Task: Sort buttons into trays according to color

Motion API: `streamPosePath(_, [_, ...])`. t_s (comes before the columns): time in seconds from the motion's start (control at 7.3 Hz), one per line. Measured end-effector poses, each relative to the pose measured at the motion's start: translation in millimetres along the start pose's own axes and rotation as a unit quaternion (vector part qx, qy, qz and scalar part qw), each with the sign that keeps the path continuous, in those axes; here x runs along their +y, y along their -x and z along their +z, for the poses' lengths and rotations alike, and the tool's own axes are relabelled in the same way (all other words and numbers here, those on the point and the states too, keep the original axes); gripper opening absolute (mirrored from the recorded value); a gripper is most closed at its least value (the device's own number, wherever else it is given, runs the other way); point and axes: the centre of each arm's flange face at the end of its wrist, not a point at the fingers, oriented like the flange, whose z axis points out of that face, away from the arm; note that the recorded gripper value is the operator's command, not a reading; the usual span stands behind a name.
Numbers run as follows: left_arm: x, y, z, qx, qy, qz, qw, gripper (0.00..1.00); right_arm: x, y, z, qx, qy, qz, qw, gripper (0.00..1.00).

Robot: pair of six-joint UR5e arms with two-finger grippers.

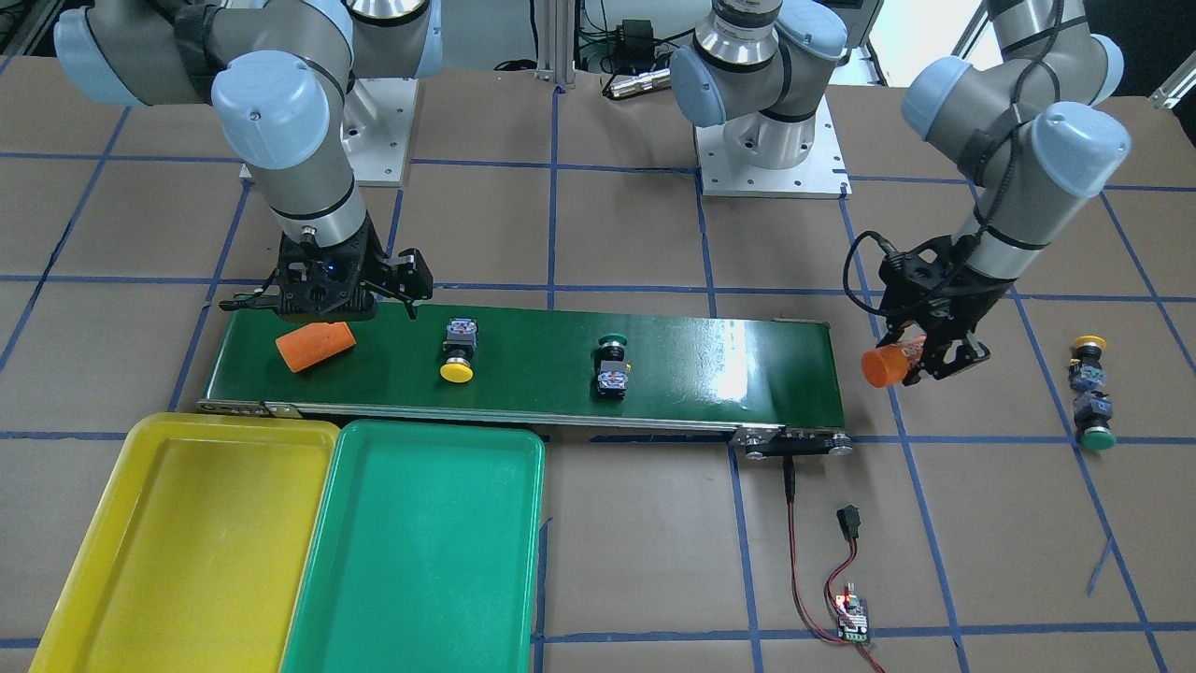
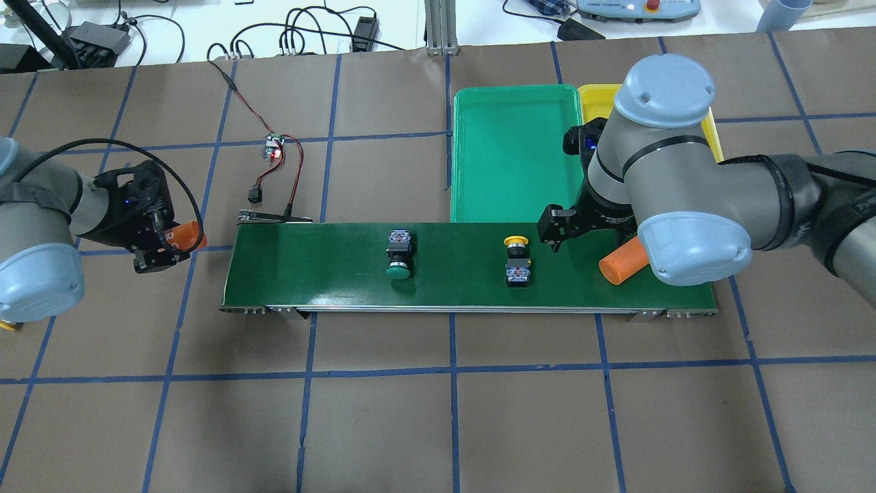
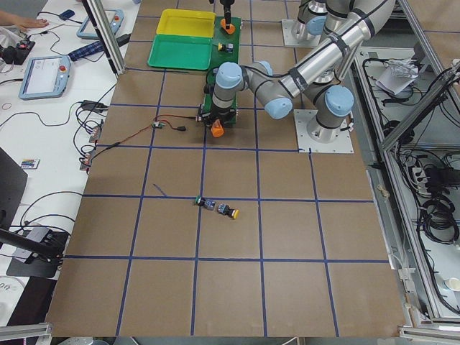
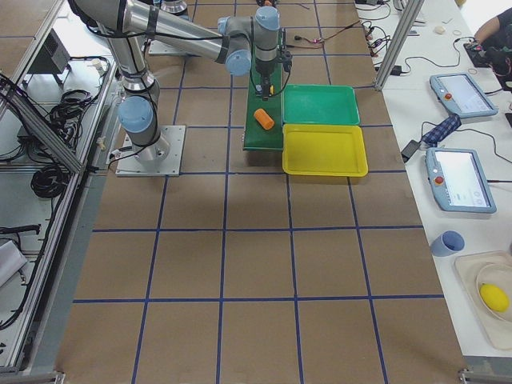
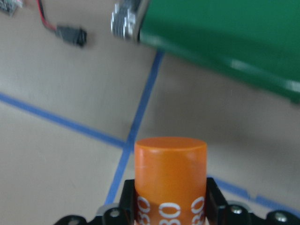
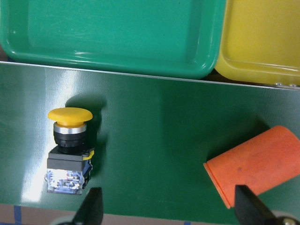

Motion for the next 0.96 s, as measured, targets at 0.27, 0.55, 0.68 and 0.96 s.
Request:
streamPosePath(0.27, [-59, -21, 2, 0.004, -0.006, 0.008, 0.9999, 0.0, 0, 1, 1, -0.001, 0.001, 0.012, 0.9999, 1.0])
streamPosePath(0.55, [-90, -36, 19, 0.022, -0.01, 0.027, 0.9993, 0.0, -3, 4, 6, -0.001, -0.001, 0.028, 0.9996, 1.0])
streamPosePath(0.68, [-95, -41, 24, 0.028, -0.01, 0.029, 0.9991, 0.53, -4, 6, 10, -0.002, 0.0, 0.03, 0.9996, 1.0])
streamPosePath(0.96, [-97, -48, 32, 0.035, -0.011, 0.023, 0.9991, 0.93, -4, 17, 18, -0.006, 0.003, 0.037, 0.9993, 1.0])
